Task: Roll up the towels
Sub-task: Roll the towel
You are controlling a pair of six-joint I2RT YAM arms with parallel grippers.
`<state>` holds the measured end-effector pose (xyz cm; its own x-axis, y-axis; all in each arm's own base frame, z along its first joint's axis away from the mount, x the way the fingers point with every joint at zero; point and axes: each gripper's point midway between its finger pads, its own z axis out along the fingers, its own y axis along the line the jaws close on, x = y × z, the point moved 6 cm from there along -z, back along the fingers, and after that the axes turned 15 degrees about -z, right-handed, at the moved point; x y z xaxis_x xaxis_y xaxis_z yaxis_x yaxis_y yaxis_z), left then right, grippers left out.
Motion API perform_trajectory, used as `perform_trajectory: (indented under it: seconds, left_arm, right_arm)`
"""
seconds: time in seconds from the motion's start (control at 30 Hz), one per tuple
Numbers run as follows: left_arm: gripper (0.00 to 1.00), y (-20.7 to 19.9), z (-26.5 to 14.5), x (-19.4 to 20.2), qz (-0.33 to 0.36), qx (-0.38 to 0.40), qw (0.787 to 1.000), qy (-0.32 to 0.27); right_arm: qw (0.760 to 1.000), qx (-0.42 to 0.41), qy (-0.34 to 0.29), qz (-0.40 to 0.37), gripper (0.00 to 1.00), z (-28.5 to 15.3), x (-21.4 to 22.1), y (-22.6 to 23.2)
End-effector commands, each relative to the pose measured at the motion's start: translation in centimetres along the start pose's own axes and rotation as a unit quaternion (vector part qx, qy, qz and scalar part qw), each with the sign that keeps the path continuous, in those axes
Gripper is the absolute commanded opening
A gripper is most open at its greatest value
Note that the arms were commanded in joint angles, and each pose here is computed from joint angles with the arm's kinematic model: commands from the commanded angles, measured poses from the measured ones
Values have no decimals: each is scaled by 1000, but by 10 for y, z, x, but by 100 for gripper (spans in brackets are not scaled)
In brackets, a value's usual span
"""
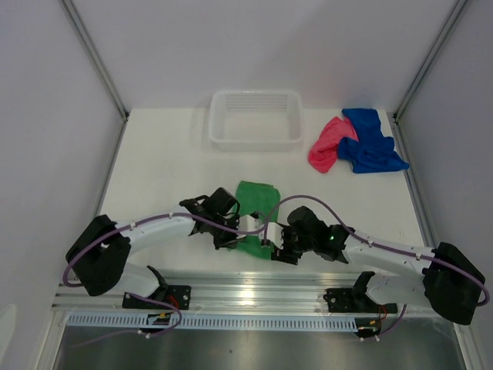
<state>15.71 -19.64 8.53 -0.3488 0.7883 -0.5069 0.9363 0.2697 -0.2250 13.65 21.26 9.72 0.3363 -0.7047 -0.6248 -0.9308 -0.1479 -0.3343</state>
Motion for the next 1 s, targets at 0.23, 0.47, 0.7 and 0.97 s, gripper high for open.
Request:
perform_trajectory:
  seconds: [0.23, 0.47, 0.7, 0.97]
  left_arm:
    - [1, 7, -20, -46, -24, 32, 993, -110]
    - [1, 6, -23, -47, -17, 35, 993, -107]
    - [1, 7, -23, -48, -17, 36, 994, -100]
    - [1, 7, -22, -43, -14, 35, 995, -93]
  right_arm:
    - [975, 143, -169, 22, 63, -28, -38, 1]
    - [971, 169, -168, 14, 63, -19, -35, -6]
    - [979, 147, -140, 0, 64, -7, -31, -8]
    - [984, 93, -131, 77, 63, 2, -26, 1]
